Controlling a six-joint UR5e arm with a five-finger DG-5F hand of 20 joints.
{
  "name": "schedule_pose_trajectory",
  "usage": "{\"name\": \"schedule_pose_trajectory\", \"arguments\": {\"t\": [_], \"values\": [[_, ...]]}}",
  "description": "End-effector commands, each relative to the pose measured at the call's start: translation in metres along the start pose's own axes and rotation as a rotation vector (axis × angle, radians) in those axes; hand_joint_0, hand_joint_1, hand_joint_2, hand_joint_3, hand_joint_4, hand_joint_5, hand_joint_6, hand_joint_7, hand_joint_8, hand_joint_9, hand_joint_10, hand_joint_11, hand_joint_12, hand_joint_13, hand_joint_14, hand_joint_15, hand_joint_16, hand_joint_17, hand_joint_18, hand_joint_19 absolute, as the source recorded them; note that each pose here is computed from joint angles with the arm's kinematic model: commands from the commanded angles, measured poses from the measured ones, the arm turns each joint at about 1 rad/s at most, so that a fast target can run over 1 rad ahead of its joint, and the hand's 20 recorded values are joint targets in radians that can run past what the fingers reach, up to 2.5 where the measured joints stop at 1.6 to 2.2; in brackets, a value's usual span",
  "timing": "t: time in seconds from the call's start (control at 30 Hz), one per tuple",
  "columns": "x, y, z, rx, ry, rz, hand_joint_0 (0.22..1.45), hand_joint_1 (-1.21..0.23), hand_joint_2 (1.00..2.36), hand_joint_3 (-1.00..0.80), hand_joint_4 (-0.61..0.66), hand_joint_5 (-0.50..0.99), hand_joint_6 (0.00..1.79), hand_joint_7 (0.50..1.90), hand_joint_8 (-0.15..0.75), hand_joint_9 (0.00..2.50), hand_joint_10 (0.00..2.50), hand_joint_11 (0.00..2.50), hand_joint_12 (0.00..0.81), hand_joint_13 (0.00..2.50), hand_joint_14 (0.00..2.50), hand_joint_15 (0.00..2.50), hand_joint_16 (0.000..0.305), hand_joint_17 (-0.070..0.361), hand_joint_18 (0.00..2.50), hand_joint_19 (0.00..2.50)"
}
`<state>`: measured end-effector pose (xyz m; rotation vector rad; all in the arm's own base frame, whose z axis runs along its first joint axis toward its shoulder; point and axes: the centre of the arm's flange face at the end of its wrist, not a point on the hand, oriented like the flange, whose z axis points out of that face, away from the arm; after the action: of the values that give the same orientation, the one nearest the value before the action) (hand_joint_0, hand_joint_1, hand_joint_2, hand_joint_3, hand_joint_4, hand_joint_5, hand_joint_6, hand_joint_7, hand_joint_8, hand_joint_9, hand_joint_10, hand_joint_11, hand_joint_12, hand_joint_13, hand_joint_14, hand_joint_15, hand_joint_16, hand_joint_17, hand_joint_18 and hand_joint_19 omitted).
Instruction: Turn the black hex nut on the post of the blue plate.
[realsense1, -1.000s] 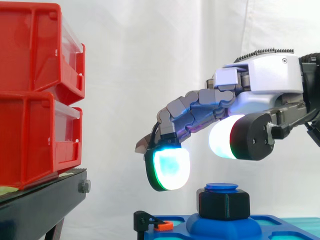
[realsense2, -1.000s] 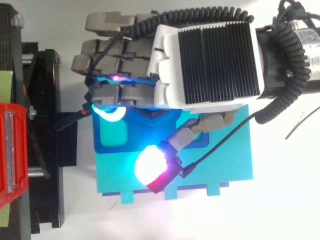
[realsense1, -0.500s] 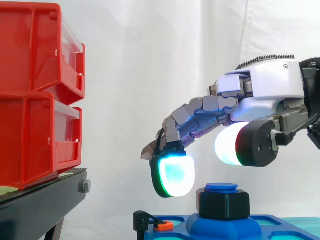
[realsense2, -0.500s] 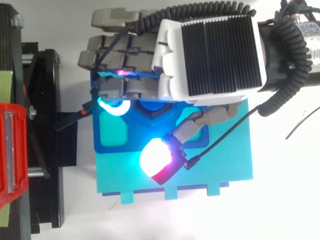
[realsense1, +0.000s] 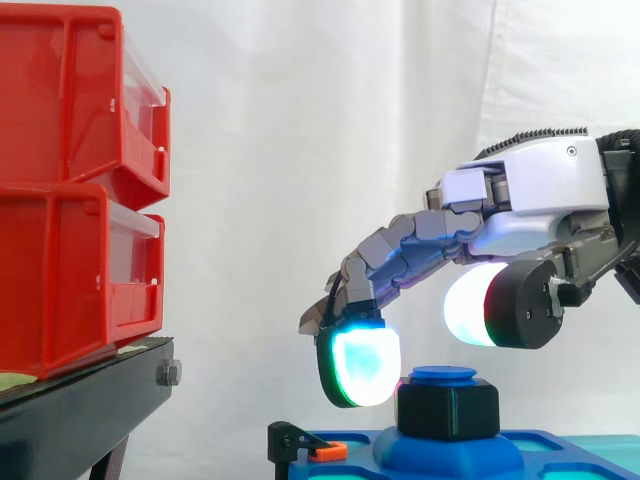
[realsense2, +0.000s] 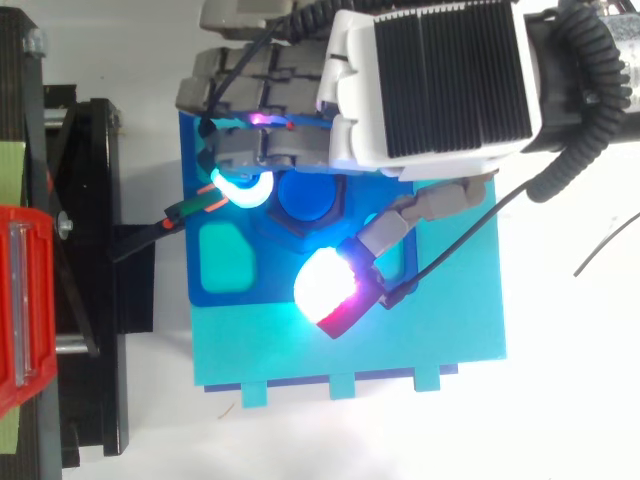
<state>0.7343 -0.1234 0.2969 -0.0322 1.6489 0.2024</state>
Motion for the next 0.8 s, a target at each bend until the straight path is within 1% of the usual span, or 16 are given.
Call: {"name": "schedule_pose_trajectory", "arguments": {"t": [0.0,0.27,0.43,0.47,0.63,0.7,0.77], "values": [[-0.001,-0.006,-0.002,-0.005,0.0,-0.001,0.39,-0.3,1.0,-0.5,0.25,-0.18,0.68,0.99,0.314,0.44,0.0,0.12,0.407,0.41,0.0,0.11,0.063,0.142,0.25,0.16],[-0.001,-0.018,-0.008,-0.022,0.003,0.0,0.39,-0.3,1.0,-0.5,0.25,-0.18,0.68,0.99,0.312,0.44,0.0,0.11,0.407,0.42,0.0,0.1,0.063,0.142,0.25,0.17],[-0.002,-0.023,-0.01,-0.02,0.003,0.0,0.4,-0.3,1.0,-0.5,0.24,-0.18,0.68,0.99,0.314,0.44,0.0,0.11,0.406,0.42,0.0,0.1,0.063,0.142,0.25,0.16],[-0.001,-0.026,-0.011,-0.018,0.004,0.001,0.4,-0.3,1.0,-0.5,0.24,-0.18,0.68,0.99,0.313,0.44,0.0,0.11,0.405,0.42,0.0,0.1,0.063,0.142,0.25,0.16],[-0.003,-0.028,-0.012,-0.023,0.0,0.0,0.4,-0.3,1.0,-0.5,0.25,-0.18,0.68,0.99,0.313,0.45,0.0,0.11,0.406,0.42,0.0,0.1,0.063,0.141,0.25,0.16],[-0.003,-0.028,-0.012,-0.032,-0.004,-0.001,0.4,-0.3,1.0,-0.5,0.24,-0.18,0.68,0.99,0.313,0.45,0.0,0.1,0.405,0.42,0.0,0.11,0.063,0.141,0.25,0.15],[-0.003,-0.028,-0.012,-0.032,-0.004,0.001,0.39,-0.32,1.0,-0.5,0.24,-0.18,0.67,0.98,0.315,0.45,0.0,0.11,0.407,0.42,0.0,0.11,0.063,0.142,0.26,0.16]]}}
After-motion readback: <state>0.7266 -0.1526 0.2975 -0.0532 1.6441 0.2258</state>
